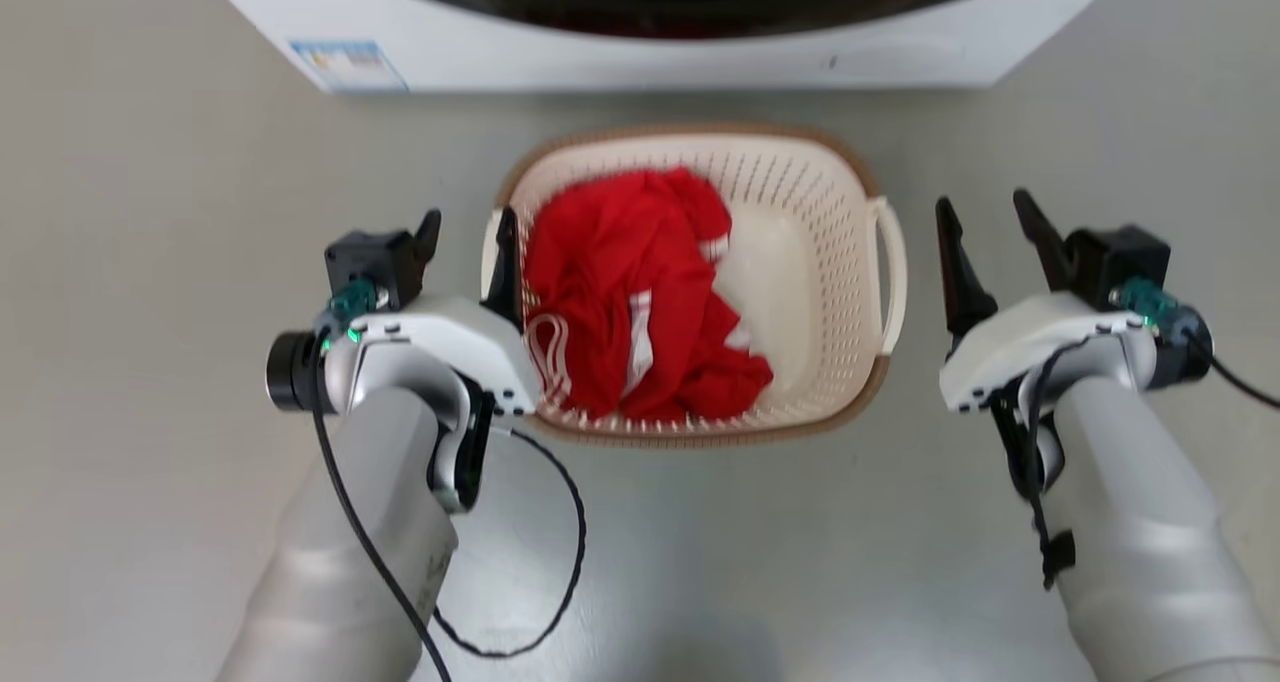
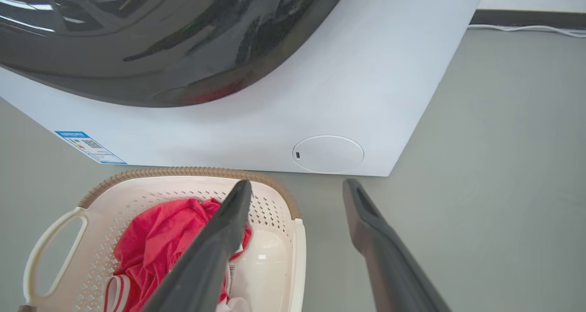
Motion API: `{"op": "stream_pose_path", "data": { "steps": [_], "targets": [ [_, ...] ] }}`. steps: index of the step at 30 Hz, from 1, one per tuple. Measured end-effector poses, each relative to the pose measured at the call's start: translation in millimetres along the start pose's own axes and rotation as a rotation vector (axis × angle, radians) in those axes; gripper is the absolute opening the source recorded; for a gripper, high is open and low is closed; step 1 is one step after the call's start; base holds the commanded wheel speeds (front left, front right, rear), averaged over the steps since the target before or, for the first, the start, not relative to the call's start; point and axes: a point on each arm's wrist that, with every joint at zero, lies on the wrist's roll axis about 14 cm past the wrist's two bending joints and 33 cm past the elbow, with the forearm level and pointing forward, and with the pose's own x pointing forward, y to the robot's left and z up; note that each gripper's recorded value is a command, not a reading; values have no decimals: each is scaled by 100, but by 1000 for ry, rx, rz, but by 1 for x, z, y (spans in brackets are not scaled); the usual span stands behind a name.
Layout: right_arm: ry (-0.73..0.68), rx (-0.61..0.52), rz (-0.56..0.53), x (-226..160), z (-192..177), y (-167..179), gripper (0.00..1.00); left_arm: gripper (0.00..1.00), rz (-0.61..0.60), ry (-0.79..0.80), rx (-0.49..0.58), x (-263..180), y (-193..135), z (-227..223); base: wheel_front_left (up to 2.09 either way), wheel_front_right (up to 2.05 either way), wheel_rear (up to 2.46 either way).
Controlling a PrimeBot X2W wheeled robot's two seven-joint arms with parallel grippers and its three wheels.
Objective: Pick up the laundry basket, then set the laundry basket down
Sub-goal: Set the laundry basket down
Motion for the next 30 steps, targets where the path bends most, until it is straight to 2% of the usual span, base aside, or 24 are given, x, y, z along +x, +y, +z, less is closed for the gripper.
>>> {"op": "stream_pose_path", "data": {
  "steps": [7, 14, 18, 30],
  "targets": [
    [-107, -28, -5, -36, 40, 1, 100, 100, -12, -115, -24, -37, -8, 41, 0, 0, 0],
    [-299, -46, -15, -76, 101, 3, 100, 100, 0, -249, -47, -81, -5, 82, 0, 0, 0],
    [-381, -54, -19, -101, 123, 4, 100, 100, 3, -301, -55, -104, -2, 93, 0, 0, 0],
    [-451, -60, -37, -157, 126, 2, 100, 100, 35, -404, -79, -157, 13, 108, 0, 0, 0]
  ]
}}
